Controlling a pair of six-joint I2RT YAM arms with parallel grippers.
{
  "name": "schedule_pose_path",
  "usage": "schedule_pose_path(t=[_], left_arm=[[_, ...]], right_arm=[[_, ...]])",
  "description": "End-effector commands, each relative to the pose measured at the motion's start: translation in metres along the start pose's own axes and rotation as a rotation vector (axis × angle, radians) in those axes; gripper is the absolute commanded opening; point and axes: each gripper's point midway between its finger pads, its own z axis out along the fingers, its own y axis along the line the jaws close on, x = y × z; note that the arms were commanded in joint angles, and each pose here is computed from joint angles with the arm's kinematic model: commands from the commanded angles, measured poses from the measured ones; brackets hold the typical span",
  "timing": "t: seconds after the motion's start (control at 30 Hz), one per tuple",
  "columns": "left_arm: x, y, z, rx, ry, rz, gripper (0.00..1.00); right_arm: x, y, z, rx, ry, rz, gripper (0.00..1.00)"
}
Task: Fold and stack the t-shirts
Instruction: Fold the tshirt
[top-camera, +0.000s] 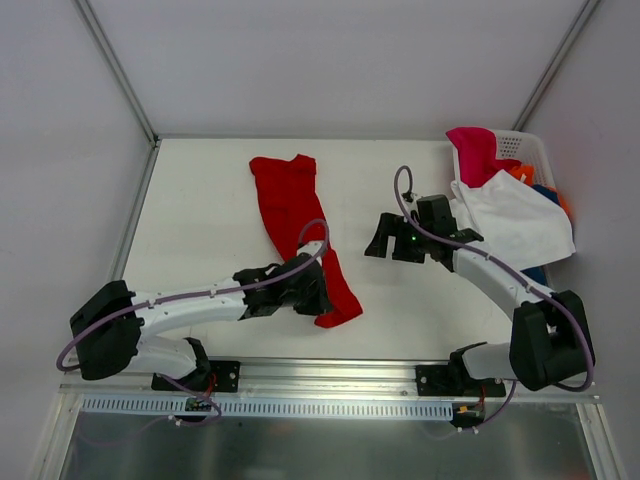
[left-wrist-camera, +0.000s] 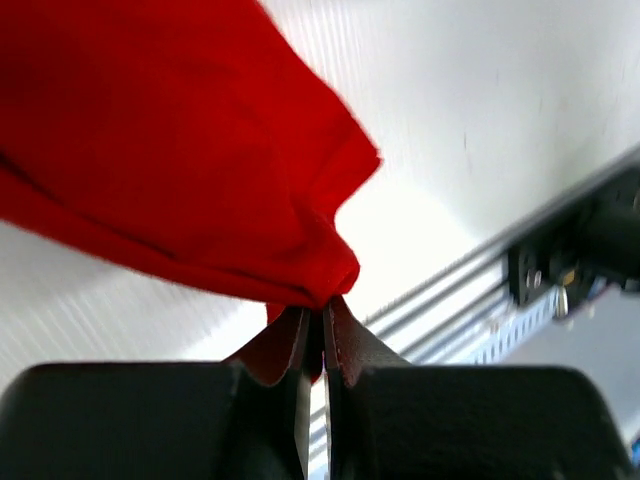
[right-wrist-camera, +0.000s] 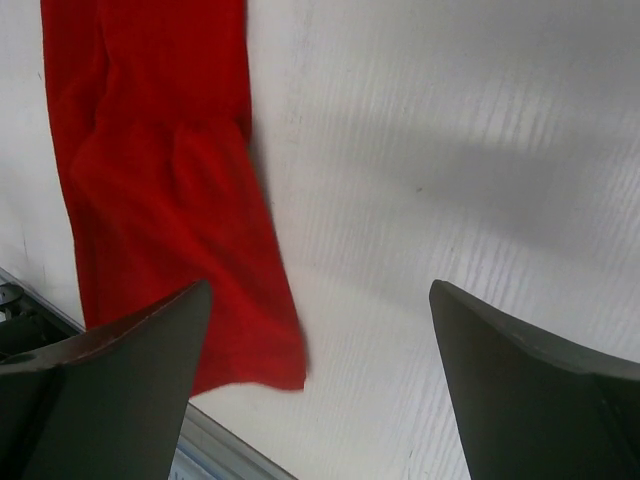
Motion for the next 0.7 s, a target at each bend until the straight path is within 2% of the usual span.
schedule_pose_path(t=[0.0,0.07,0.3,0.33,0.37,0.43,0.47,0.57,0.67], left_arm=[[0.044,-0.018,-0.021,0.123,0.152,-0.006,0.00],[0.068,-0.012,-0.027,0.126,0.212,0.001,0.00],[0.117,0.009,-0.045,0.113,0.299,-0.011,0.00],[0.119,0.011,-0.049,0.121,0.296,-0.010,0.06],[0.126,0.021,-0.049,0.096,0.307,-0.017,0.17],[0.136,0.034,-0.053,0.080,0.319,-0.017,0.89],[0.140,0.040,-0.054,0.064,0.324,-0.028,0.99],[0.147,0.048,-0.062,0.061,0.318,-0.035,0.99],[0.144,0.034,-0.079,0.124,0.279,-0.018,0.99]], right_arm=[[-0.010,0.004,-0.021,0.024,-0.047,-0.029,0.95],[-0.010,0.004,-0.028,0.029,-0.061,-0.032,0.95],[0.002,0.011,-0.044,0.022,-0.072,-0.005,0.95],[0.005,0.013,-0.046,0.018,-0.070,-0.003,0.95],[0.014,0.015,-0.045,0.020,-0.055,0.006,0.95],[0.024,0.023,-0.053,0.015,-0.056,-0.009,0.95],[0.029,0.026,-0.057,0.014,-0.055,-0.015,0.95],[0.049,0.031,-0.074,0.035,-0.060,-0.004,0.95],[0.074,0.031,-0.090,0.038,-0.081,0.000,0.96]])
